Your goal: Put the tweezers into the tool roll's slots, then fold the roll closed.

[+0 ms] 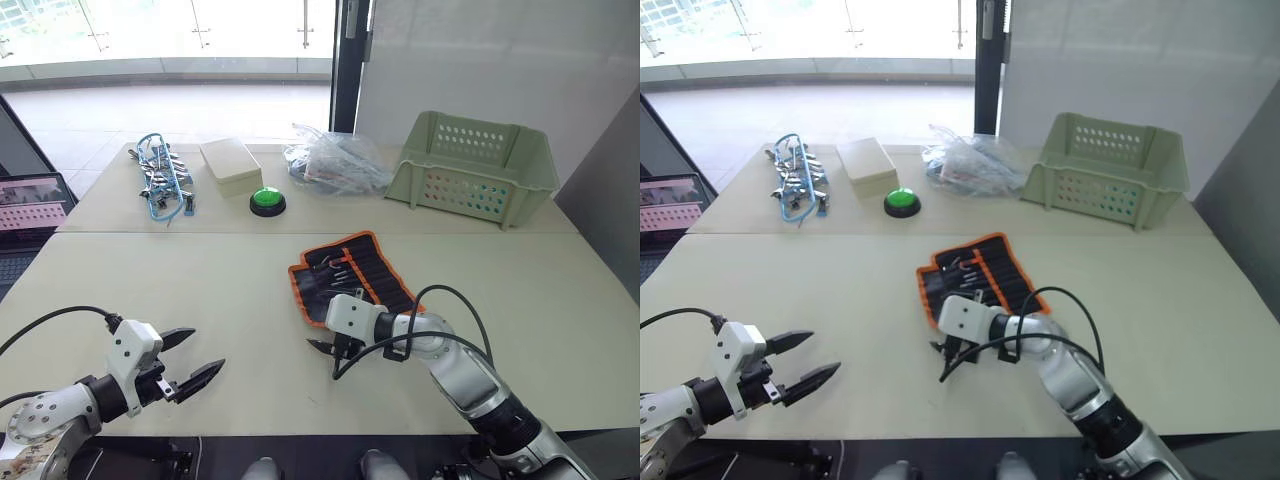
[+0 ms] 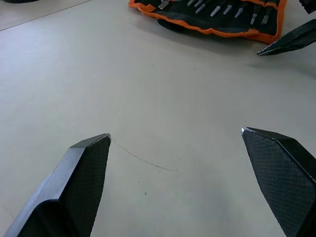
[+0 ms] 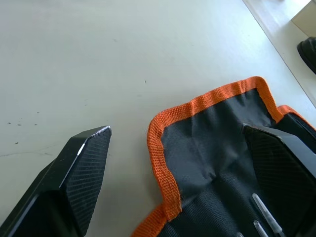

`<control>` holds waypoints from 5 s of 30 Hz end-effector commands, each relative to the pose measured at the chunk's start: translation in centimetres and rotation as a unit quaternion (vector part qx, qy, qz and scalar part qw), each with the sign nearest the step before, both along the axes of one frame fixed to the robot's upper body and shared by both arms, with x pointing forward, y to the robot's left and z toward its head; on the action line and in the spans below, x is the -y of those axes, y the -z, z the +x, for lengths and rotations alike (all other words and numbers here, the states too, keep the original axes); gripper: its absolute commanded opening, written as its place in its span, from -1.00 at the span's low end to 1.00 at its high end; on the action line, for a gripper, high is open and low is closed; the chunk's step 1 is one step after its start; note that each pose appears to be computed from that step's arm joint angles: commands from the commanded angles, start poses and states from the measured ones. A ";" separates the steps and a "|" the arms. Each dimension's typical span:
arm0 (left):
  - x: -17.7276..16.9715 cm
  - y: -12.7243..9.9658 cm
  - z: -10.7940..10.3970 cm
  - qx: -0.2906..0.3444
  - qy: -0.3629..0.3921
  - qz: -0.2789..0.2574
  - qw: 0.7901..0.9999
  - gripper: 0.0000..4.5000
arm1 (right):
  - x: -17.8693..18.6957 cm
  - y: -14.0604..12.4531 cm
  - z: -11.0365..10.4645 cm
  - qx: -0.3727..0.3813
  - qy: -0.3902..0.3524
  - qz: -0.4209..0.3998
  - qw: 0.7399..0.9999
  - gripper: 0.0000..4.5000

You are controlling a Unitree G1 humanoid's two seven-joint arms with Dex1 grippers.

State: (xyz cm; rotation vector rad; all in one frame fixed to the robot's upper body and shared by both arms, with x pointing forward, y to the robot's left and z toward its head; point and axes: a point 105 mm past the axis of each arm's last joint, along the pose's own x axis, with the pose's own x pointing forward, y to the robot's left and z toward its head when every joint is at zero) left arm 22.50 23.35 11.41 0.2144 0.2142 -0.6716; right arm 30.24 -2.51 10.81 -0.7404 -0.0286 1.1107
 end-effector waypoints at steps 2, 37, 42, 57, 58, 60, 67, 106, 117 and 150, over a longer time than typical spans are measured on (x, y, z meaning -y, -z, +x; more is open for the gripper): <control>0.0 -0.3 0.0 0.007 -0.009 0.041 0.999 1.00 | -0.7 -1.0 0.5 0.030 -0.006 0.003 1.000 0.60; 10.4 -0.3 13.7 0.211 0.317 0.279 0.882 1.00 | 3.0 -0.6 -1.5 0.048 -0.030 0.022 0.998 -0.99; 12.7 -0.8 15.1 0.244 0.330 0.285 0.866 1.00 | 3.2 -0.6 -1.4 0.050 -0.010 0.025 0.998 -0.99; 13.1 0.0 15.8 0.239 0.350 0.318 0.848 -0.84 | 4.1 -0.2 -0.8 0.034 0.035 0.039 0.998 -1.00; 12.7 0.2 15.8 0.227 0.347 0.313 0.854 -0.97 | 4.4 0.1 -0.5 0.031 0.044 0.038 0.998 -1.00; 11.9 0.3 15.8 0.215 0.344 0.316 0.858 -0.99 | 4.9 0.9 -0.2 0.029 0.050 0.025 0.998 -1.00; 11.3 0.3 13.8 0.203 0.350 0.292 0.867 -0.99 | 5.6 2.2 1.1 0.027 0.057 0.010 0.998 -1.00; 3.1 0.6 6.5 0.027 0.127 0.244 0.961 -0.99 | 5.2 -1.3 2.1 -0.065 -0.044 0.034 0.996 -1.00; 4.0 -0.3 10.0 0.009 0.108 0.175 0.979 -0.99 | 4.4 -1.0 4.0 -0.056 -0.016 0.018 0.998 -1.00; 8.0 -1.3 9.6 0.068 0.035 -0.020 0.997 -0.40 | -1.9 -3.2 2.3 -0.074 0.003 0.206 0.976 -0.10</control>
